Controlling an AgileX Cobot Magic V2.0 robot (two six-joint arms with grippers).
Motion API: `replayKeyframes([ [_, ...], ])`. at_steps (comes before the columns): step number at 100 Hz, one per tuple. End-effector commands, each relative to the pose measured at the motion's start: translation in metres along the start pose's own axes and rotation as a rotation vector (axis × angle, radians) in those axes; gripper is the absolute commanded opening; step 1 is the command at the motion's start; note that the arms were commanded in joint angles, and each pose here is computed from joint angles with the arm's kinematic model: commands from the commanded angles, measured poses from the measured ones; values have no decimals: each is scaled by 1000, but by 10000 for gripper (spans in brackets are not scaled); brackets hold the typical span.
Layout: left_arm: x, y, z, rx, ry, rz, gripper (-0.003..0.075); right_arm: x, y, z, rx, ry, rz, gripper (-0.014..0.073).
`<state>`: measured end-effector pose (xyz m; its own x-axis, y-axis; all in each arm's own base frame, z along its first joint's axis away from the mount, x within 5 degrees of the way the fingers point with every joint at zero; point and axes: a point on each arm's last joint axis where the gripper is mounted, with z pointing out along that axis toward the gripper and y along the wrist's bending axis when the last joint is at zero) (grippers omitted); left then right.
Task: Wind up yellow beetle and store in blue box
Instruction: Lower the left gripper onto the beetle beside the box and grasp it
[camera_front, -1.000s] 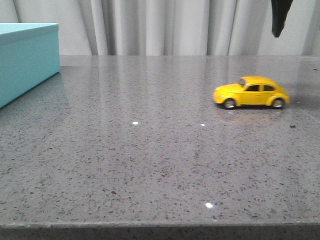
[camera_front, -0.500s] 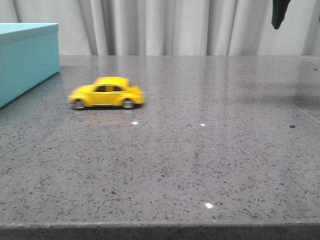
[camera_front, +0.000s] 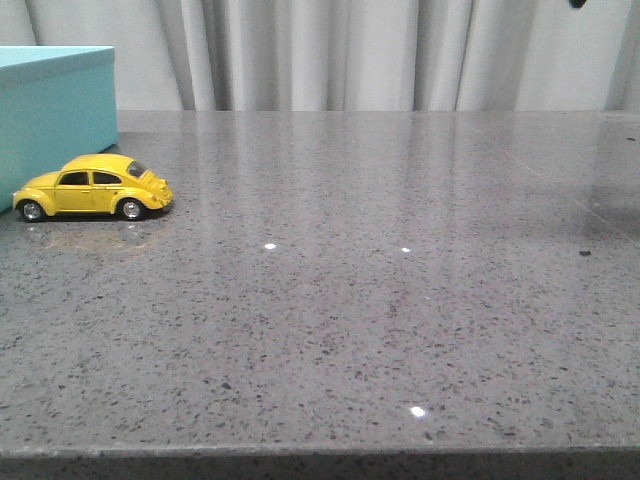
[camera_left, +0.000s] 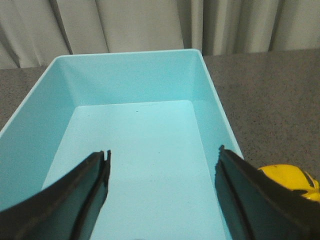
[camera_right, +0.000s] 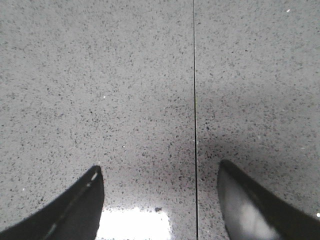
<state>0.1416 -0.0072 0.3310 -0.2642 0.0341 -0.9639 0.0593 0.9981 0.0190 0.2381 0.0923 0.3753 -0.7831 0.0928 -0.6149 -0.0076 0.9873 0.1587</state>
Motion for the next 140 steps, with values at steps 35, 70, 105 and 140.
replayKeyframes([
  [35,-78,-40,48,268,125,409,506,-4,-8,-58,-83,-218,-3,487],
  [70,-83,-98,104,610,347,897,506,-3,-8,-62,-90,-233,-4,487],
  [105,-52,-111,162,659,540,1033,506,-4,-8,-62,-89,-236,-18,487],
  [140,-25,-117,189,698,622,1054,506,-4,-8,-62,-89,-238,-26,487],
])
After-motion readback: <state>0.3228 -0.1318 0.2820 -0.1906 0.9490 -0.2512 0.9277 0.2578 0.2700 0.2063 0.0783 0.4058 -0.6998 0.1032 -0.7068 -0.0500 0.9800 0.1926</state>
